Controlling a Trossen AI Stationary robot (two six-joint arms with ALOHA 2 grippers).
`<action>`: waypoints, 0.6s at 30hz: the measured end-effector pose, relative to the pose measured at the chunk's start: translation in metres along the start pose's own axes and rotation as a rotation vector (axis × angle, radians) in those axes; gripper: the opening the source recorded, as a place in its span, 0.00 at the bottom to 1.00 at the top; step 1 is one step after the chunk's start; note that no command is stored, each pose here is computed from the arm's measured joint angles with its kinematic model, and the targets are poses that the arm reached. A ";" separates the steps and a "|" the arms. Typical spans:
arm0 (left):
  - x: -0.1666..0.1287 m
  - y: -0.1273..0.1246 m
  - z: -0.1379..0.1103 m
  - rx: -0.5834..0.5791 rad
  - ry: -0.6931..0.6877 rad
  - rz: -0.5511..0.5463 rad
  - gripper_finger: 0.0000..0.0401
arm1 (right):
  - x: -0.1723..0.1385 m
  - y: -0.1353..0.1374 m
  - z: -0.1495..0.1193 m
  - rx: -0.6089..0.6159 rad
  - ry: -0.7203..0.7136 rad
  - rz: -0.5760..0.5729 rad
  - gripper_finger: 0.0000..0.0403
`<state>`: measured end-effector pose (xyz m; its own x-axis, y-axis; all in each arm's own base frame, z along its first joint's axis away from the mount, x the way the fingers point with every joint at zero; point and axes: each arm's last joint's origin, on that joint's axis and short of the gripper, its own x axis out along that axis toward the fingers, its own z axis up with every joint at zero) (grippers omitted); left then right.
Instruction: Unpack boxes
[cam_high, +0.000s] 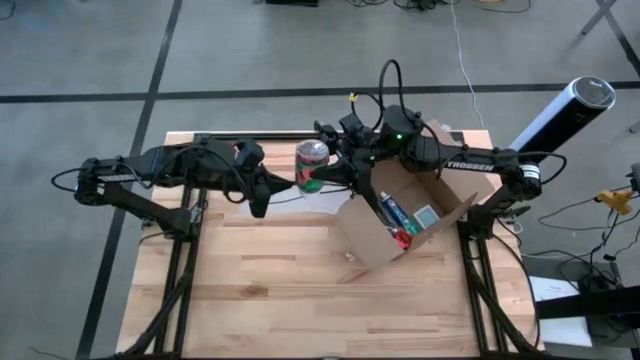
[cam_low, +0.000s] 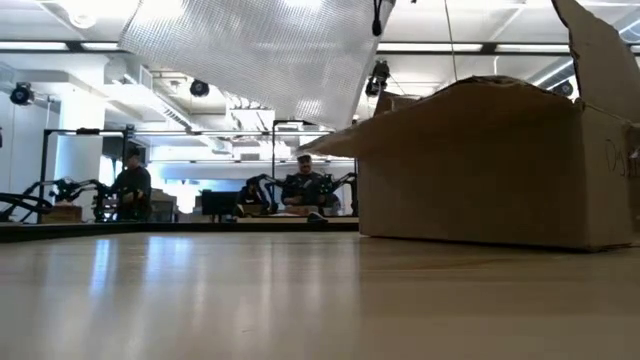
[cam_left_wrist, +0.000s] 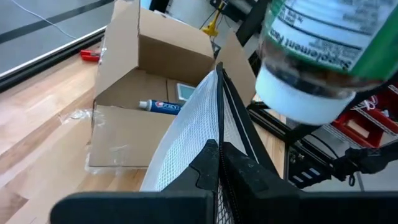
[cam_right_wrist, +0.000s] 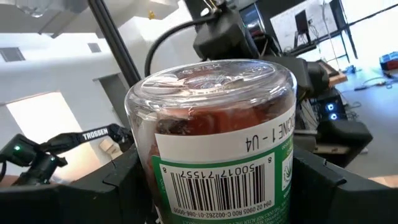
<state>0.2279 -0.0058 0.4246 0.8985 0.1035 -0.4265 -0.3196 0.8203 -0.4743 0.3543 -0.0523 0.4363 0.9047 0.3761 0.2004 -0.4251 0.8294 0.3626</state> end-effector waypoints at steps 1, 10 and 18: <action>0.000 0.000 0.000 0.001 -0.001 -0.003 0.00 | 0.000 -0.001 -0.001 -0.002 0.004 -0.010 0.63; 0.000 -0.005 0.005 -0.001 -0.048 -0.058 0.00 | 0.000 -0.006 -0.007 -0.016 0.043 -0.077 0.63; -0.001 -0.007 0.009 -0.006 -0.074 -0.093 0.00 | 0.001 -0.007 -0.008 -0.041 0.047 -0.077 0.63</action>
<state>0.2323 -0.0070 0.4347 0.9441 0.0680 -0.3226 -0.2351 0.8248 -0.5142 0.3582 -0.0542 0.4268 0.9354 0.3288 0.1301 -0.3536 0.8724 0.3375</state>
